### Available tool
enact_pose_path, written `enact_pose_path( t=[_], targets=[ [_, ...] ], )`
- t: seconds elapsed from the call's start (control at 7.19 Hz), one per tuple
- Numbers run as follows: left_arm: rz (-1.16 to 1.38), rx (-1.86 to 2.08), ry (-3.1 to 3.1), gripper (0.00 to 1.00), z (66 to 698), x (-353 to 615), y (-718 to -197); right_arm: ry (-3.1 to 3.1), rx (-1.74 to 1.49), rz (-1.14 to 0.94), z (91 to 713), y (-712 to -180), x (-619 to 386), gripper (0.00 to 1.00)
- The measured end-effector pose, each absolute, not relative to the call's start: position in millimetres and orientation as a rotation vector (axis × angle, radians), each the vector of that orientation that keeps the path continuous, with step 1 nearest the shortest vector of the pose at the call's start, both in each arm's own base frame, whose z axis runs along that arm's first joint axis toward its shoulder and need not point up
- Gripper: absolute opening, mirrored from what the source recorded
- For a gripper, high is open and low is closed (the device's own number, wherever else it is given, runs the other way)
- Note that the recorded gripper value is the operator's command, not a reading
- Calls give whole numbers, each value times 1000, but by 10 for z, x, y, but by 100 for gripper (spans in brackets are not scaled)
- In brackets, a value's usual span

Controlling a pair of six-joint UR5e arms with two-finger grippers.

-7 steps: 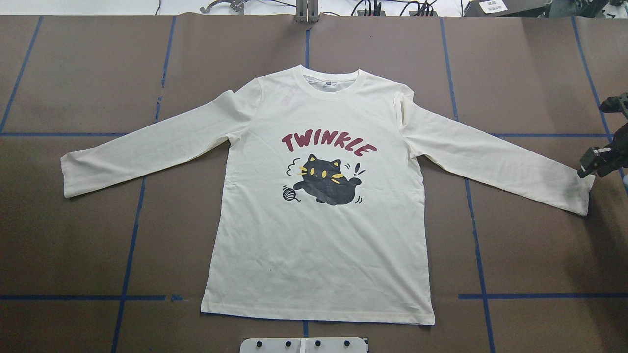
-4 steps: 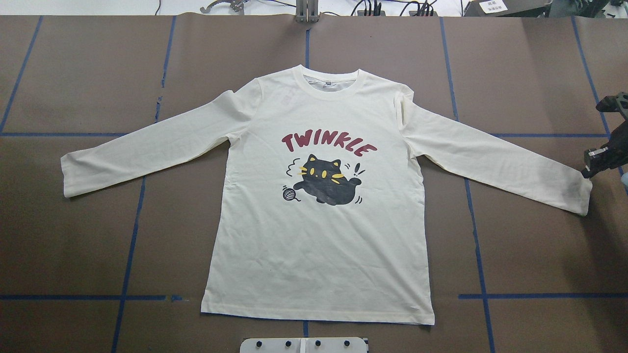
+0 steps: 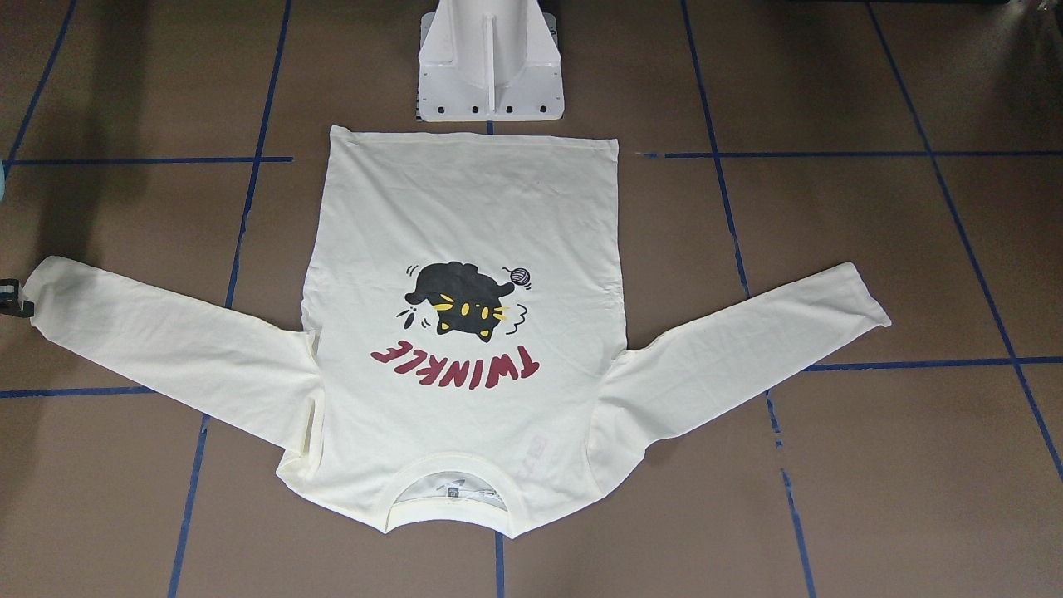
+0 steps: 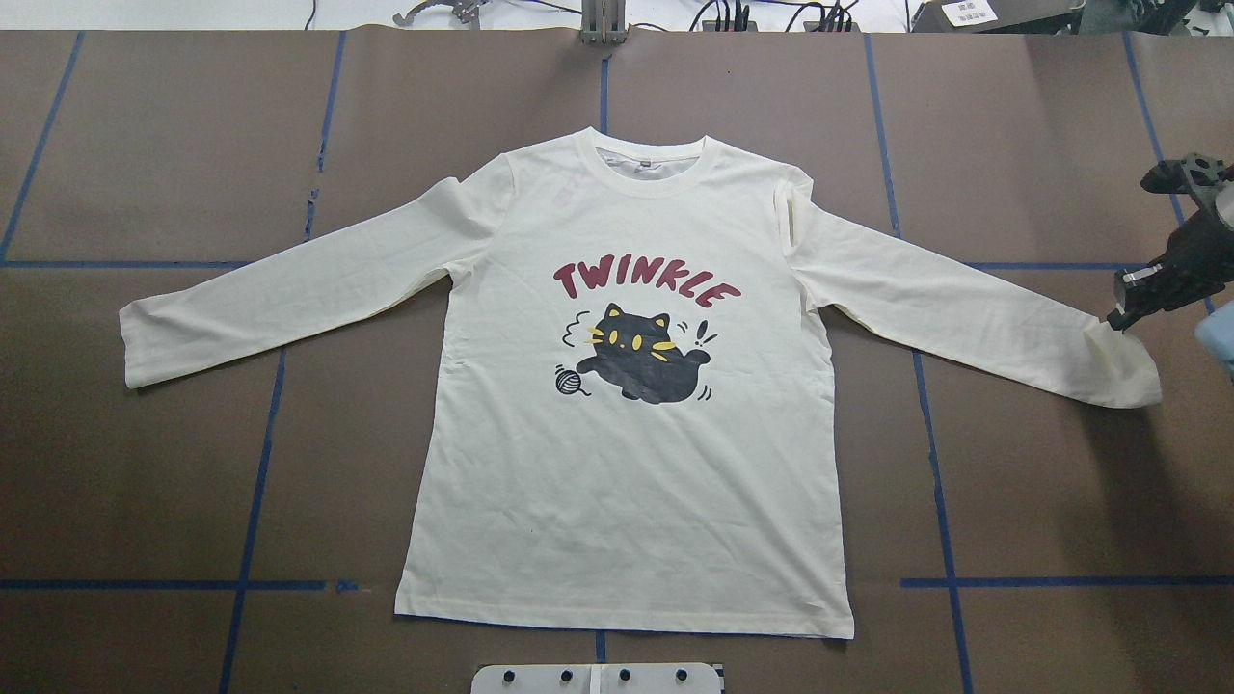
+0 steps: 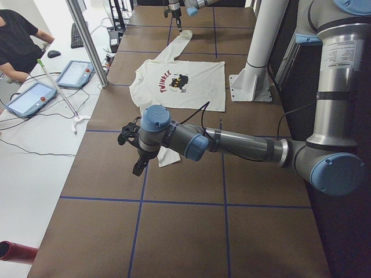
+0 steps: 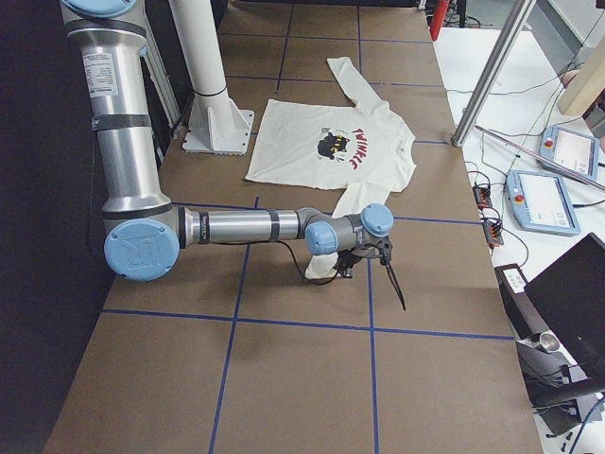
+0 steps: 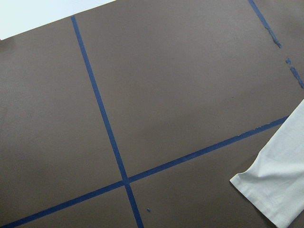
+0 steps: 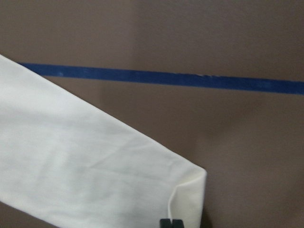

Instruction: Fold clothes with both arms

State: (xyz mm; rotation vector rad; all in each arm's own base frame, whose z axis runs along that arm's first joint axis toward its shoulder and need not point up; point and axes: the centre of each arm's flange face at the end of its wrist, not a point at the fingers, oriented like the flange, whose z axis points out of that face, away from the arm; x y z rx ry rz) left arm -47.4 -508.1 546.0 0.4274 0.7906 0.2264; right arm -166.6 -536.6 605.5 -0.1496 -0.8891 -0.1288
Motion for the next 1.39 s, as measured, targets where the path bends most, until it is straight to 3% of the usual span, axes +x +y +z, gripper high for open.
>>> enact_pose_path(
  t=[0.56, 1.39],
  targets=[
    [224, 415, 797, 100, 5511, -469, -5076, -928, -96, -70, 4655, -5545, -2325, 0],
    [218, 385, 827, 100, 5647, -453, -4980, -906, 49, 143, 1954, -5570, -5097, 0]
  ],
)
